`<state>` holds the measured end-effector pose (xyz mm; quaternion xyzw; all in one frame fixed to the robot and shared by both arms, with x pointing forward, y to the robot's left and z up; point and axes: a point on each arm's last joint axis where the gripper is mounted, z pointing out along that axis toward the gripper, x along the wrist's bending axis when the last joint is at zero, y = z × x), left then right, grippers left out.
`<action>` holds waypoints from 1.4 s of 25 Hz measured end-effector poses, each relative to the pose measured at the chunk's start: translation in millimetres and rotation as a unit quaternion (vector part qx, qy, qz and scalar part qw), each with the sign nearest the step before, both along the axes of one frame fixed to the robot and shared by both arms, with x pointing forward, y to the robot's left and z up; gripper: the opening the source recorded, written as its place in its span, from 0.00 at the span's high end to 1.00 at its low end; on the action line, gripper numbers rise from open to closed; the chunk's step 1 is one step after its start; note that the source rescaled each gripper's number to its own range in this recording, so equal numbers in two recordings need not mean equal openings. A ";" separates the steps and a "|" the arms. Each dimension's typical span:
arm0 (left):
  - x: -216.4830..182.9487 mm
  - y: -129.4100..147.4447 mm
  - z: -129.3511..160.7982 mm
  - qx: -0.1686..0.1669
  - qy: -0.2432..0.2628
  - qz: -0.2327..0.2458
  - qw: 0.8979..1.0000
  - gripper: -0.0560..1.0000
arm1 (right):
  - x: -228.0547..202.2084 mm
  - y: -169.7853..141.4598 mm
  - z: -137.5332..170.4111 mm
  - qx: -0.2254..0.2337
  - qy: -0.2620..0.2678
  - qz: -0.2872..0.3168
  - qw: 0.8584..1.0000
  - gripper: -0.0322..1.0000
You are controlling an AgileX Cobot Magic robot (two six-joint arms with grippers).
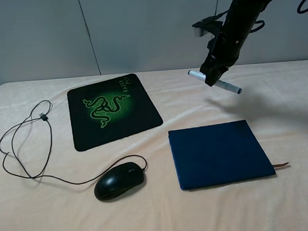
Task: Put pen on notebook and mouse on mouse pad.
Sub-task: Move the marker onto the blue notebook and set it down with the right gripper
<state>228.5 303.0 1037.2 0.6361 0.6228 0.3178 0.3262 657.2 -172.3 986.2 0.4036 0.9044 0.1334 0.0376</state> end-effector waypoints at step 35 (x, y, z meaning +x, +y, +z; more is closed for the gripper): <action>0.0 0.0 0.0 0.000 0.000 0.000 1.000 0.00 | -85.2 97.1 24.3 -0.074 0.048 0.029 0.996 0.97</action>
